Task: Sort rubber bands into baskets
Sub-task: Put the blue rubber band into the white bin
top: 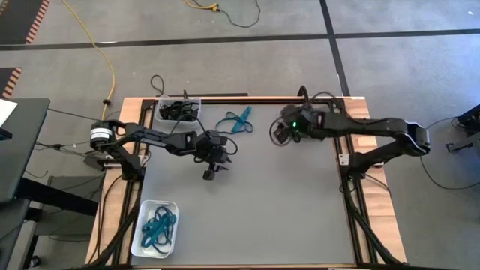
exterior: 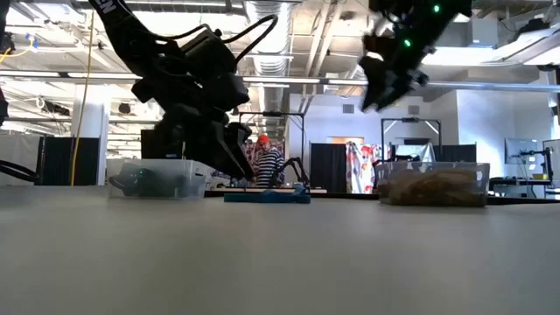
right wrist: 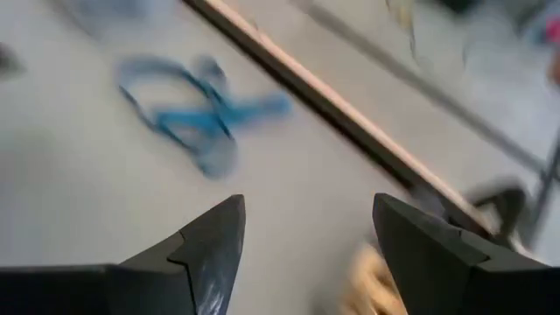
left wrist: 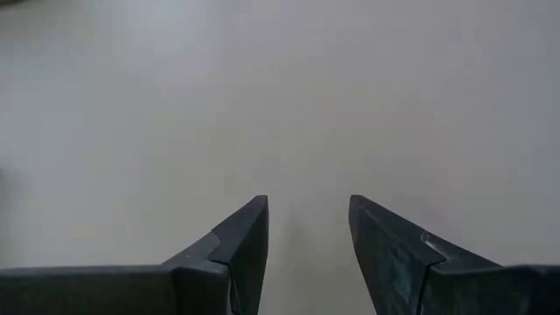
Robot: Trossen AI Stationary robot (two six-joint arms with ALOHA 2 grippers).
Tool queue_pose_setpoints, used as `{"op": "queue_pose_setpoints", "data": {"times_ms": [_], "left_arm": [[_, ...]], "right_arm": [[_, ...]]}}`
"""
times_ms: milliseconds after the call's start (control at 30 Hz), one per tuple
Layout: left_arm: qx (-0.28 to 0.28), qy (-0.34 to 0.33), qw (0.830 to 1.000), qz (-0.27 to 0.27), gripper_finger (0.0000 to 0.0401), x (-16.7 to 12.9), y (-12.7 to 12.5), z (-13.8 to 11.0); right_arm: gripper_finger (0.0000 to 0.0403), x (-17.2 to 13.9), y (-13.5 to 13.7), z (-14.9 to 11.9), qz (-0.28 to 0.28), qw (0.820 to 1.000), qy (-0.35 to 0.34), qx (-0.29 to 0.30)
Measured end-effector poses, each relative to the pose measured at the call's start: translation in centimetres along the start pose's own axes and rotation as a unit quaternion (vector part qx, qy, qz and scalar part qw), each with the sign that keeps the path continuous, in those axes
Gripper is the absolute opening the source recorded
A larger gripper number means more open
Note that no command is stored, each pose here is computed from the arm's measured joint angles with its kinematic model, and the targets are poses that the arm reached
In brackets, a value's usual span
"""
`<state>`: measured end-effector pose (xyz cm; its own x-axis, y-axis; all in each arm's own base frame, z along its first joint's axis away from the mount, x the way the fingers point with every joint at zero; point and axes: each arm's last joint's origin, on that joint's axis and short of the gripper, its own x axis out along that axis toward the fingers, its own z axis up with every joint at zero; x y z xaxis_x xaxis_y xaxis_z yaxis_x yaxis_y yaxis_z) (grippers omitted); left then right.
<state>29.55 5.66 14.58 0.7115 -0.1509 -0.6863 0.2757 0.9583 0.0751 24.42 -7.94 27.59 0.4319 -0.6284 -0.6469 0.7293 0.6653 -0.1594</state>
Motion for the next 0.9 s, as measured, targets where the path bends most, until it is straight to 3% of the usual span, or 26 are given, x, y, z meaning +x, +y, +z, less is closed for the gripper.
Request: {"op": "queue_pose_setpoints", "data": {"times_ms": [200,433,900], "left_arm": [[-0.020,0.004,0.991,0.133,0.0151,-0.5,2.0,0.4],[-0.036,0.024,0.964,0.262,0.0151,-1.9,5.2,0.2],[-0.099,0.059,0.972,0.205,0.0151,-4.1,8.8,-1.4]], "right_arm": [[0.0281,0.0,5.2,-0.3,0.006,0.994,-0.094,-0.053],[0.0282,3.0,8.2,-2.2,-0.015,0.988,-0.066,-0.139],[0.0282,5.2,7.5,-2.3,-0.038,0.989,-0.042,-0.140]]}}
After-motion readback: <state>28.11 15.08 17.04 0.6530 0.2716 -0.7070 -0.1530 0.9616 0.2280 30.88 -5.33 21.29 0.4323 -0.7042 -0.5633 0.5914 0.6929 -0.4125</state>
